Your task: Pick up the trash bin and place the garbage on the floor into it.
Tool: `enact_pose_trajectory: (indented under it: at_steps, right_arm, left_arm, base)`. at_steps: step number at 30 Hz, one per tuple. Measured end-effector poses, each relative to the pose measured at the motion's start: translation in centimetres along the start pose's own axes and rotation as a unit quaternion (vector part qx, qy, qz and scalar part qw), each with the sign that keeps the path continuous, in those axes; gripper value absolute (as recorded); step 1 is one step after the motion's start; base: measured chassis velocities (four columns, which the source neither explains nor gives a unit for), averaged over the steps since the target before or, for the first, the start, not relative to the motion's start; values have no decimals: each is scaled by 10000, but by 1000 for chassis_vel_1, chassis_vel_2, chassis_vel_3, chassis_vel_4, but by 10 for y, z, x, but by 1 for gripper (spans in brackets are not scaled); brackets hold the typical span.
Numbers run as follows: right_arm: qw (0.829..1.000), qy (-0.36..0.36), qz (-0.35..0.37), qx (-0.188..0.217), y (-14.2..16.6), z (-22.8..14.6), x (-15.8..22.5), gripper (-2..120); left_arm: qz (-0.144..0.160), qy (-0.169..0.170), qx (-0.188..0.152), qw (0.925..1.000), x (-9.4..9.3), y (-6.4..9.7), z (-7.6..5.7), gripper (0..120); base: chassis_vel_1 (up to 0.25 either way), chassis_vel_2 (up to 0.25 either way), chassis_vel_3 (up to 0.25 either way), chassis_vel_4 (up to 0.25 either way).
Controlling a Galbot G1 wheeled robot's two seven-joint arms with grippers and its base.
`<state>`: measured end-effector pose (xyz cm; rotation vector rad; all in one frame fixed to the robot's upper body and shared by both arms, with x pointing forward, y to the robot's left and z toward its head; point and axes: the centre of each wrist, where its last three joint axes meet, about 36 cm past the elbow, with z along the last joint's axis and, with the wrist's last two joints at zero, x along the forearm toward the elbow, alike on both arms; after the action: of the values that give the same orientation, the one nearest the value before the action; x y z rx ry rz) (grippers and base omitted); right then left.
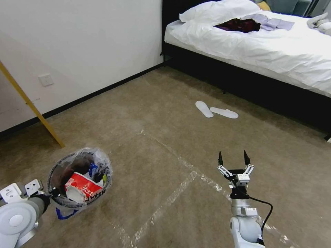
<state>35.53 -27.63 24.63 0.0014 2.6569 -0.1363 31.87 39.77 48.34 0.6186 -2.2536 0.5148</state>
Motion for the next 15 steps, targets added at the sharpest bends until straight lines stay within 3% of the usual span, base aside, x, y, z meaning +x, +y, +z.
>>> enact_pose_trajectory:
  at_steps: [15]
  right_arm:
    - [10000, -12, -61, -17, 2, 2, -4, 100]
  left_arm:
    - [7, 2, 11, 10000, -1, -1, 1, 1]
  base:
    - [-192, 187, 189, -190]
